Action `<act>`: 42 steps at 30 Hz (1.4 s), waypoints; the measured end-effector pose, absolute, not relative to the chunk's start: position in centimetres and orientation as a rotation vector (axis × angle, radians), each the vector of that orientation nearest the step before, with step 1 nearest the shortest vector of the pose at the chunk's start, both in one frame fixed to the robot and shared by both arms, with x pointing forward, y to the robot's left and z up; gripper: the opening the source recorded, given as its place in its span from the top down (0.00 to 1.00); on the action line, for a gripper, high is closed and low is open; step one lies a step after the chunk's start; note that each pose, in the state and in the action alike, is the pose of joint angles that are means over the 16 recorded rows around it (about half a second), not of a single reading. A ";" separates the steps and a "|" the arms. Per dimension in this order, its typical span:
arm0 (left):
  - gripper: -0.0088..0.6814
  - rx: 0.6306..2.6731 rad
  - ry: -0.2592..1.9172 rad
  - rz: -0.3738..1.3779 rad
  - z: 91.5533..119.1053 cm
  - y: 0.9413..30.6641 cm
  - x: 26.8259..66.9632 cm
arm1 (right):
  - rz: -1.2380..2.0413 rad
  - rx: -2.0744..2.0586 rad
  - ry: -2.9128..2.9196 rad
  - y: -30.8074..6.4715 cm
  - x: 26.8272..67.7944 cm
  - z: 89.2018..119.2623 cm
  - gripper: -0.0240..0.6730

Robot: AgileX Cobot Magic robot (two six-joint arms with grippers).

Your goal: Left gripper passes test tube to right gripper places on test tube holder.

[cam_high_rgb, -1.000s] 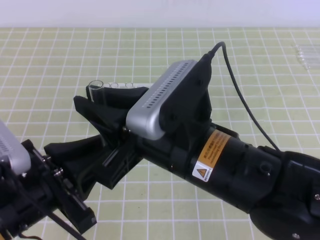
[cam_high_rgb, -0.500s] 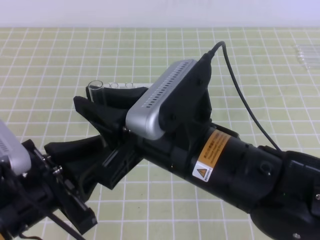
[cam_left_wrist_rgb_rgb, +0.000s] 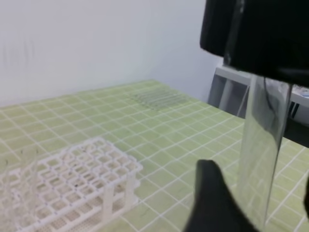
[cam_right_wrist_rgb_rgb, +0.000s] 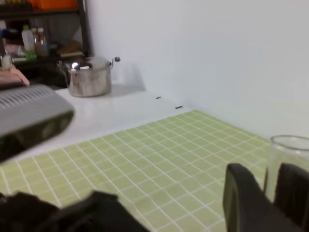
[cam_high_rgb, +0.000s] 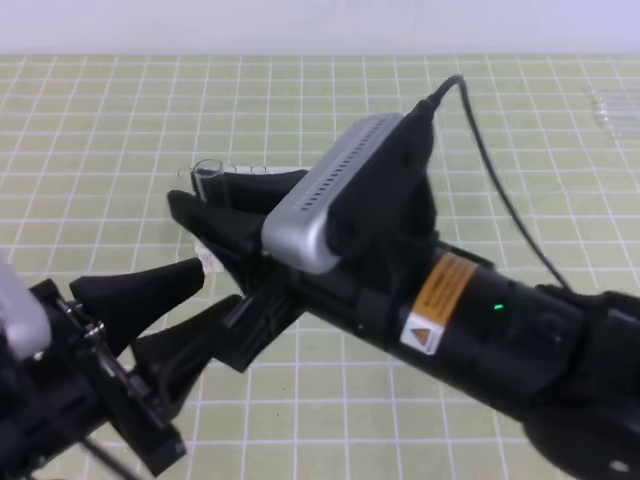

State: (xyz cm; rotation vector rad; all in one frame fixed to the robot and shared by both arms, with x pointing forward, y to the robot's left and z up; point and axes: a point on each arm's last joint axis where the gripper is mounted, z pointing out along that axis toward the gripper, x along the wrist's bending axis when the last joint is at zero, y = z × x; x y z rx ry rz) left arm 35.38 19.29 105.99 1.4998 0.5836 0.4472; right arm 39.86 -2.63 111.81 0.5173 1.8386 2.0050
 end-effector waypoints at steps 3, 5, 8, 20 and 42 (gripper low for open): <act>0.96 1.493 0.568 0.464 106.4 19.7 34.8 | 1.994 0.517 1.838 -3.1 39.7 112.3 0.95; 0.97 1.488 0.551 0.473 106.8 20.1 34.0 | 1.985 0.525 1.839 -3.5 39.6 112.6 0.95; 0.98 1.481 0.521 0.491 107.3 20.7 32.8 | 1.973 0.537 1.839 -4.1 39.5 113.1 0.95; 0.99 1.401 0.515 0.560 107.2 24.1 27.9 | 1.947 0.582 1.854 -5.1 39.4 113.7 0.95; 0.99 1.381 0.848 0.714 98.1 26.6 29.2 | 1.898 0.621 1.869 -5.6 40.2 113.4 0.95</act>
